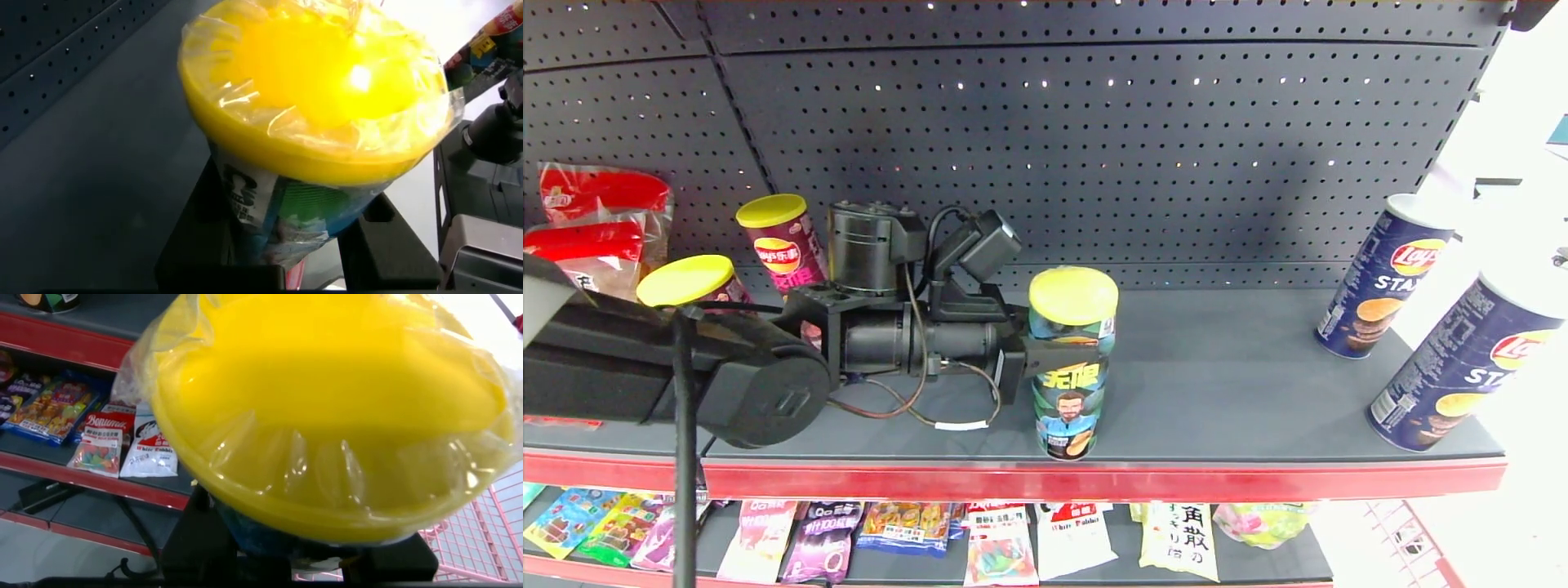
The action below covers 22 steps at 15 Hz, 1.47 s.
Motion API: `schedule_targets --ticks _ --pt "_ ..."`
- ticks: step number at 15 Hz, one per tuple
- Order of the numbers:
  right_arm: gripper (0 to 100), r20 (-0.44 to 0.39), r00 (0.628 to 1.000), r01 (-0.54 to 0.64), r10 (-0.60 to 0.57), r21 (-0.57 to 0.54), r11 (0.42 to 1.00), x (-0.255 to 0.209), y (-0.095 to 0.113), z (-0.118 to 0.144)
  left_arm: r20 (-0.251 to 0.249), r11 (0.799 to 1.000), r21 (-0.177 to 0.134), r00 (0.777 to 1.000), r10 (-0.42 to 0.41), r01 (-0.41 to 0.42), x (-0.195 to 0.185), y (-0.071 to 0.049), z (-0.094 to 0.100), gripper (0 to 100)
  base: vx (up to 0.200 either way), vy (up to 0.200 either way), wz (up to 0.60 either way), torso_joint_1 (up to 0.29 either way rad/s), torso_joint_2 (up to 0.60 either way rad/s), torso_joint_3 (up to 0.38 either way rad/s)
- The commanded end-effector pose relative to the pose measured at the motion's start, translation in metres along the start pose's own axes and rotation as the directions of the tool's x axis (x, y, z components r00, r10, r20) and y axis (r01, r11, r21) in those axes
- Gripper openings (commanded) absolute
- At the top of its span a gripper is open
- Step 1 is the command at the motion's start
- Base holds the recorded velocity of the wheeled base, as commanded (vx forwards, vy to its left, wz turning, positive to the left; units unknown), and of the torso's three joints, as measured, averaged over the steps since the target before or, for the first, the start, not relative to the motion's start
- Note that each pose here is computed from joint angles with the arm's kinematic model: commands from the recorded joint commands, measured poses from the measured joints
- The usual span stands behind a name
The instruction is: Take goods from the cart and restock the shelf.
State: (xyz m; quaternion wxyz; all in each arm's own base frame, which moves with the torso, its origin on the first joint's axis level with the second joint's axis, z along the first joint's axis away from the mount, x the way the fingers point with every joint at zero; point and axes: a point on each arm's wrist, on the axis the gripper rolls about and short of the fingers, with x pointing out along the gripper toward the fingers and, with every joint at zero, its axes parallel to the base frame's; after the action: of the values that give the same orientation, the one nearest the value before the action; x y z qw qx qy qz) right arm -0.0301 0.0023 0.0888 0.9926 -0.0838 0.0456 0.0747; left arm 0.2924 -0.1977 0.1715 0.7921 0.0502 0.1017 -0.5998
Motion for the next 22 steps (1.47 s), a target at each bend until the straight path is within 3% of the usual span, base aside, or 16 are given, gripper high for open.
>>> schedule_targets --ticks 1,7,8,15,20,21,22 --pt "0 -0.002 1.000 -0.002 0.002 -0.001 1.000 0.000 0.000 0.000 0.000 1.000 0.000 1.000 0.000 0.000 -0.002 -0.002 0.000 0 0.000 0.000 0.00 0.000 0.00 0.000" --pt "0 0.004 1.000 0.001 -0.001 -0.001 1.000 -0.001 0.000 0.000 0.000 1.000 0.005 1.000 0.000 0.000 -0.002 -0.002 0.000 0 0.000 0.000 0.00 0.000 0.00 0.000" --pt "0 0.006 1.000 0.001 -0.001 -0.001 1.000 -0.001 0.000 0.000 0.000 1.000 0.005 1.000 0.000 0.000 -0.002 -0.002 0.000 100 0.000 0.000 0.00 0.000 0.00 0.000" --pt "0 0.003 1.000 -0.001 0.001 -0.001 1.000 0.000 0.000 0.001 0.031 0.998 0.030 0.998 0.056 -0.057 -0.016 -0.010 0.016 100 0.000 0.000 0.00 0.000 0.00 0.000" --pt "0 -0.010 1.000 -0.006 0.006 0.001 1.000 0.001 0.000 0.000 0.034 0.998 0.030 0.998 0.061 -0.062 -0.048 -0.036 0.015 100 0.000 0.000 0.00 0.000 0.00 0.000" --pt "0 -0.016 1.000 -0.009 0.009 0.001 1.000 0.001 0.000 0.001 0.032 0.998 0.028 0.997 0.064 -0.064 -0.060 -0.046 0.013 100 0.000 0.000 0.00 0.000 0.00 0.000" --pt "0 -0.016 1.000 -0.009 0.009 0.001 1.000 0.001 0.000 0.001 0.032 0.998 0.028 0.997 0.064 -0.064 -0.060 -0.046 0.013 100 0.000 0.000 0.00 0.000 0.00 0.000"
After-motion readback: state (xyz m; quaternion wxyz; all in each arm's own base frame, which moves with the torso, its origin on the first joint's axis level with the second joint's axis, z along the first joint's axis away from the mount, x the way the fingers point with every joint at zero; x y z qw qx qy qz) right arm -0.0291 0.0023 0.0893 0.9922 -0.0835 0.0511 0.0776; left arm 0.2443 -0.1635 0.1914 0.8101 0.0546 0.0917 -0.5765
